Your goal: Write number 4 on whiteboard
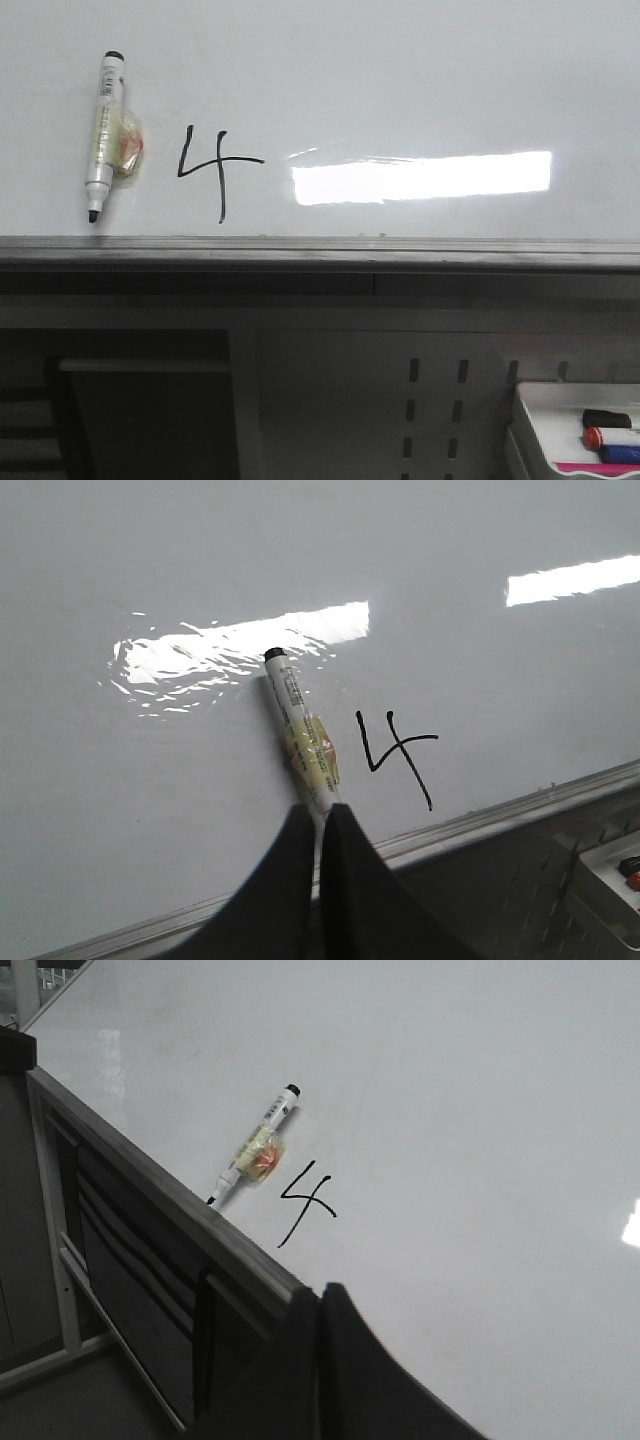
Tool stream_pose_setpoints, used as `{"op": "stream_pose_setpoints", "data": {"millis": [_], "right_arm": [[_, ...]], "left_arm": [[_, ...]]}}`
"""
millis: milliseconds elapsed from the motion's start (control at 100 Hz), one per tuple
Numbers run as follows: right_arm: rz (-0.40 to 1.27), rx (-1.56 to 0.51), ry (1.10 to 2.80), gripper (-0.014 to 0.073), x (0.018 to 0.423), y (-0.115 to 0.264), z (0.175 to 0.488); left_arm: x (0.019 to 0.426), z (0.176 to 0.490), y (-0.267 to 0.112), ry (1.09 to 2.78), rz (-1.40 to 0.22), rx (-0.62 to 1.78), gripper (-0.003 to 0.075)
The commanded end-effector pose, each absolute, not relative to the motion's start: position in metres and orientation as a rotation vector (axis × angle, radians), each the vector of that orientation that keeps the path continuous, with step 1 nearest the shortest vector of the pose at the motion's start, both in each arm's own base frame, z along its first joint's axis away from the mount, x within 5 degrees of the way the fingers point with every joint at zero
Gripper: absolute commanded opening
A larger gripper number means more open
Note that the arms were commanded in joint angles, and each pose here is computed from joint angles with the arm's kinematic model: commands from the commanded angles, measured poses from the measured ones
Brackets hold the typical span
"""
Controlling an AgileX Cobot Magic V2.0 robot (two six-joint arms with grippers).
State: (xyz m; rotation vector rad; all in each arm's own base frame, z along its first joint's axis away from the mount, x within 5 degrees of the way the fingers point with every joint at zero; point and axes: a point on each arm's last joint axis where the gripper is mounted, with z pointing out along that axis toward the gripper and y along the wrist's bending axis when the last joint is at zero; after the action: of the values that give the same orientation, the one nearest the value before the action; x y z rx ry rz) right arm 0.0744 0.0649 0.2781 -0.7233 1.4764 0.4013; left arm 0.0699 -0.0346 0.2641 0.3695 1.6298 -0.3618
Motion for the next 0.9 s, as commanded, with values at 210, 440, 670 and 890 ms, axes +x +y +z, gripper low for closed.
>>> {"op": "stream_pose_setpoints", "data": {"millis": [210,440,670,890], "right_arm": [[0.387,-0.667,1.421,-0.0064,0.077,0.063,0.291],[0.387,-0.667,1.421,-0.0064,0.077,0.063,0.291],[0.387,-0.667,1.421,-0.0064,0.077,0.063,0.291],[0.387,-0.667,1.421,-0.0064,0.077,0.063,0.291]], "left_arm": [[0.070,0.279,-0.036,1.536,-0.386,0.352,-0.0020],[0.071,0.276,-0.036,1.546,-0.384,0.354,-0.0020],[0.061,0.259,-0.023,1.521,-0.313,0.262,-0.0020],[0.051,0.225,-0.007,1.487,-0.140,0.089,-0.0020]]}}
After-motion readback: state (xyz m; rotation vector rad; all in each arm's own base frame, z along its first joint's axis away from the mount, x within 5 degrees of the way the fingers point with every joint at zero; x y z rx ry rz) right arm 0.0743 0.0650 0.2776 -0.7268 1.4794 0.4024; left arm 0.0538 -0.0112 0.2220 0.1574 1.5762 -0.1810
